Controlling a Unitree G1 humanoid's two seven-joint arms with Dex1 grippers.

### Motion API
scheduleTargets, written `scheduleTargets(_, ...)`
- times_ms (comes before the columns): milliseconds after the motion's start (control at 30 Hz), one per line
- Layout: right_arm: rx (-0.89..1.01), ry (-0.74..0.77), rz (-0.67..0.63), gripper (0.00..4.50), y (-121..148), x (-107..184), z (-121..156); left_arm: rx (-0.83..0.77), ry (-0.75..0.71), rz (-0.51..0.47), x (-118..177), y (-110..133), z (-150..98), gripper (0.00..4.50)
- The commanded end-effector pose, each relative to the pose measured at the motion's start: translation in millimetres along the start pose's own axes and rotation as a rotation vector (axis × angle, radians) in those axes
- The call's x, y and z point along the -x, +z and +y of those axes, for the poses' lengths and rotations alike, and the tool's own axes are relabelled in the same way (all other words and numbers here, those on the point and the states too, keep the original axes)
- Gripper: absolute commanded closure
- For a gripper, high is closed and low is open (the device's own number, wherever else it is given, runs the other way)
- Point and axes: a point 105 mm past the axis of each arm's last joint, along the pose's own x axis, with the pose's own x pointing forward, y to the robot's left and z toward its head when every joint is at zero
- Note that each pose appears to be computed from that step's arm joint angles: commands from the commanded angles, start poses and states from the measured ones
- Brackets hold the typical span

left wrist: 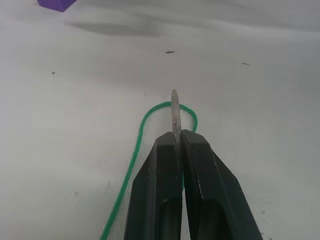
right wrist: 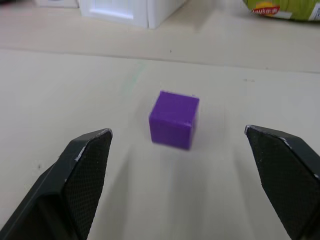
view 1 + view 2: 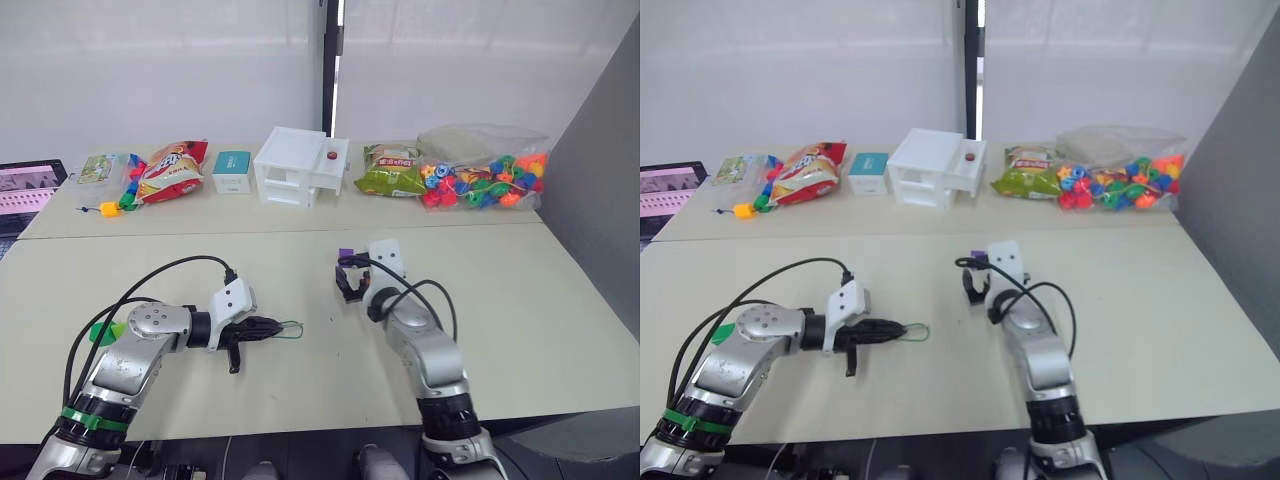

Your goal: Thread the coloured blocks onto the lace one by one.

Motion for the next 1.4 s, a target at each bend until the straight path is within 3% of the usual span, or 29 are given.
scheduleTargets(33,0.002,-0.028,-0.075,0.02,12,-14,7,-0.029,0.047,-0.024,12,12,3,4.5)
scheduleTargets(133,0.017,-0.113,-0.05,0.02,3,-33,3,-0.027,0.063,-0.02,14,11,0,4.5)
scheduleTargets(233,-0.017,-0.091,-0.033,0.02,-7,-42,10,-0.02,0.086,-0.028,15,11,-2,4.5)
scheduleTargets(333,-0.043,-0.049,-0.07,0.8,-4,-46,20,-0.017,0.105,-0.027,16,10,-3,4.5)
scheduleTargets(567,-0.05,0.028,-0.133,3.27,3,-44,31,-0.005,0.123,-0.03,16,8,-7,4.5)
scheduleTargets(600,-0.058,0.04,-0.14,3.34,4,-42,31,-0.004,0.125,-0.03,16,8,-7,4.5)
scheduleTargets(733,-0.048,0.115,-0.164,3.34,5,-16,33,-0.001,0.128,-0.038,16,8,-9,4.5)
scheduleTargets(900,-0.001,0.203,-0.127,3.34,2,54,38,-0.006,0.12,-0.075,10,13,-6,4.5)
scheduleTargets(1033,0.017,0.281,0.034,3.34,-29,94,56,-0.006,0.105,-0.088,7,17,-2,4.5)
scheduleTargets(1200,-0.024,0.245,0.204,3.34,-63,101,64,-0.014,0.08,-0.072,6,17,-1,4.5)
scheduleTargets(1267,-0.052,0.22,0.225,2.27,-70,102,62,-0.018,0.062,-0.064,5,18,-3,4.5)
scheduleTargets(1400,-0.06,0.228,0.117,0.87,-46,103,56,-0.022,0.06,-0.06,8,20,2,4.5)
